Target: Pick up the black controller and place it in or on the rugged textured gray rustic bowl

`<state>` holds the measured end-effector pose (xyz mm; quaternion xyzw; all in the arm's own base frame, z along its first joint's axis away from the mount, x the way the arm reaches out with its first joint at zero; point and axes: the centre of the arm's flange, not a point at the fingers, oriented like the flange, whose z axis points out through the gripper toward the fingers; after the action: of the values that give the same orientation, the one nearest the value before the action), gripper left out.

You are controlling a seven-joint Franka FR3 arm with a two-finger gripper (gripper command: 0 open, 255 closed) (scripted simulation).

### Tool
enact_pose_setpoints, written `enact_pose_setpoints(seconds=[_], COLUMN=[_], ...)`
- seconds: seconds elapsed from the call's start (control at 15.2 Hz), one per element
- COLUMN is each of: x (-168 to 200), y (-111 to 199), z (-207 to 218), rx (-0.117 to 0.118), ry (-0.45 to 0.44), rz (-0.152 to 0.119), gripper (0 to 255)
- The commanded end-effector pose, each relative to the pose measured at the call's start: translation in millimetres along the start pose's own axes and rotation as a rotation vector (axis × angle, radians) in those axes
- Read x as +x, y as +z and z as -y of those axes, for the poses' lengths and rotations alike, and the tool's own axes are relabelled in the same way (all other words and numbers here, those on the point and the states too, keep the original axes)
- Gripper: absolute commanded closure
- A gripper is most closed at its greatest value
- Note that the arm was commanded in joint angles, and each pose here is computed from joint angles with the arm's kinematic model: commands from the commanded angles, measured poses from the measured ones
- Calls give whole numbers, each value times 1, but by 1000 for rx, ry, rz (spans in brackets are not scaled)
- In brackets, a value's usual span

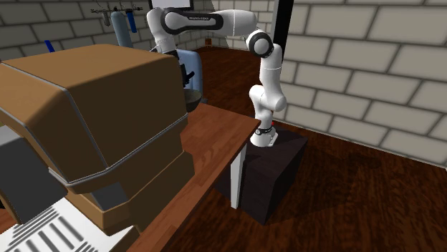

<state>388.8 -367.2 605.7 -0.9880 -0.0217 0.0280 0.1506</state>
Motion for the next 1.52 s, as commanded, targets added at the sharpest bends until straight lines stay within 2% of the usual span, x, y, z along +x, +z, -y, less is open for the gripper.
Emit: enact_pose_setpoints(seconds=[0.0,0.53,1.06,1.12,1.45], x=[-1,2,2,2,2], y=[10,51,51,51,51], z=[-3,-16,-16,-16,-16], rx=[0,0,0,0,0], ry=[0,0,0,0,0], rz=[0,0,0,0,0], gripper=[255,255,255,0,0])
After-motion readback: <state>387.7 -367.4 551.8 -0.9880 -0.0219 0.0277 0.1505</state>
